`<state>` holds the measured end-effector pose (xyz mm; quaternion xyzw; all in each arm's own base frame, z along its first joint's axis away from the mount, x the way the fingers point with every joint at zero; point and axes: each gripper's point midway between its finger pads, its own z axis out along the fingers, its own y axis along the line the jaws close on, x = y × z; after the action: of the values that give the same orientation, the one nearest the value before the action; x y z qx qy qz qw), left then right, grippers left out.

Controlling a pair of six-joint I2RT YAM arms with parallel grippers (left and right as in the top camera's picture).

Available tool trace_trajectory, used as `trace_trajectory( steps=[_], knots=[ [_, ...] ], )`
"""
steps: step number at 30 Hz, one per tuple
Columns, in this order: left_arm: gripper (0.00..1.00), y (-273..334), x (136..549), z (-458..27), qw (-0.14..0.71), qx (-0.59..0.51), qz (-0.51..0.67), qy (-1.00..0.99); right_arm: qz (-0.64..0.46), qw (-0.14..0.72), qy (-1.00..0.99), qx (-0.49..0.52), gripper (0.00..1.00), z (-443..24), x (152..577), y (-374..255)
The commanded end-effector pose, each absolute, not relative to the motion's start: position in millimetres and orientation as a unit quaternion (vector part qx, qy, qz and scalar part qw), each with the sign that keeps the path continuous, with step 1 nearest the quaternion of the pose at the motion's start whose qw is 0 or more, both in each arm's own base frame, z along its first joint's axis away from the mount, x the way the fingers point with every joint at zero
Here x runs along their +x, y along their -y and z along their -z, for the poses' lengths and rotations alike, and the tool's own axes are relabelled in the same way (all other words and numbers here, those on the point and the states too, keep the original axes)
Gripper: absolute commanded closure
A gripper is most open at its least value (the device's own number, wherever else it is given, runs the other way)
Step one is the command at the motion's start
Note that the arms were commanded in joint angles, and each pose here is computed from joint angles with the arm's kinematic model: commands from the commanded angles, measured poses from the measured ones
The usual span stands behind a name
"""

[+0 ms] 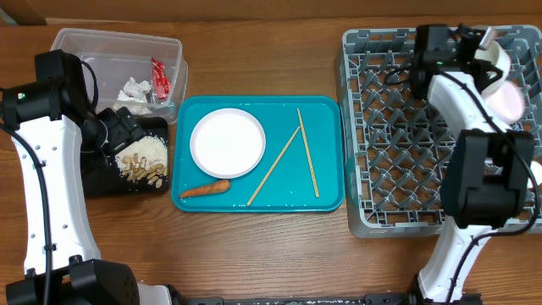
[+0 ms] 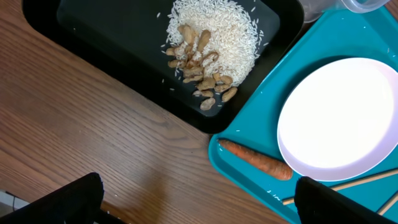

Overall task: Sort waste into correct bins and load items into the dishwasher
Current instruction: 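Grasp the bowl and place it in the dish rack, then reach the right gripper to a chopstick on the teal tray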

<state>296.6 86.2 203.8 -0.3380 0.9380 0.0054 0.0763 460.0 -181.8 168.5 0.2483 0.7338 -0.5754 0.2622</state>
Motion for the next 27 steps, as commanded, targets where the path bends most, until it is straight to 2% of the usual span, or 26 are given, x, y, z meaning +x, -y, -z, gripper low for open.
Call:
trace_trajectory(
  steps=[1, 18, 20, 22, 24, 26, 27],
  knots=[
    [0.00, -86.6, 299.5, -207.9, 0.087, -0.337, -0.006, -0.938, 0.585, 0.258, -0.732, 0.237, 0.96, -167.1, 463.9, 175.5],
    [0.00, -87.2, 301.3, -208.2, 0.090, -0.337, -0.006, -0.937, 0.584, 0.268, -0.747, 0.171, 0.94, -165.9, 474.1, 117.5],
    [0.00, -87.2, 301.3, -208.2, 0.090, -0.336, -0.006, -0.937, 0.576, 0.265, -0.757, 0.157, 0.90, -161.4, 475.3, 109.6],
    [0.00, -87.1, 301.3, -208.2, 0.090, -0.337, -0.005, -0.937, 0.557, 0.255, -0.779, 0.133, 0.80, -150.8, 476.5, 99.1],
    [0.00, -87.1, 301.3, -208.2, 0.090, -0.336, -0.005, -0.937, 0.541, 0.245, -0.796, 0.116, 0.75, -142.1, 476.0, 91.6],
    [0.00, -87.2, 301.3, -208.2, 0.090, -0.337, -0.006, -0.937, 0.535, 0.241, -0.802, 0.115, 0.64, -137.5, 470.9, 85.9],
    [0.00, -87.2, 301.3, -208.2, 0.090, -0.337, -0.006, -0.937, 0.531, 0.244, -0.802, 0.127, 0.48, -135.6, 465.6, 82.3]
  ],
)
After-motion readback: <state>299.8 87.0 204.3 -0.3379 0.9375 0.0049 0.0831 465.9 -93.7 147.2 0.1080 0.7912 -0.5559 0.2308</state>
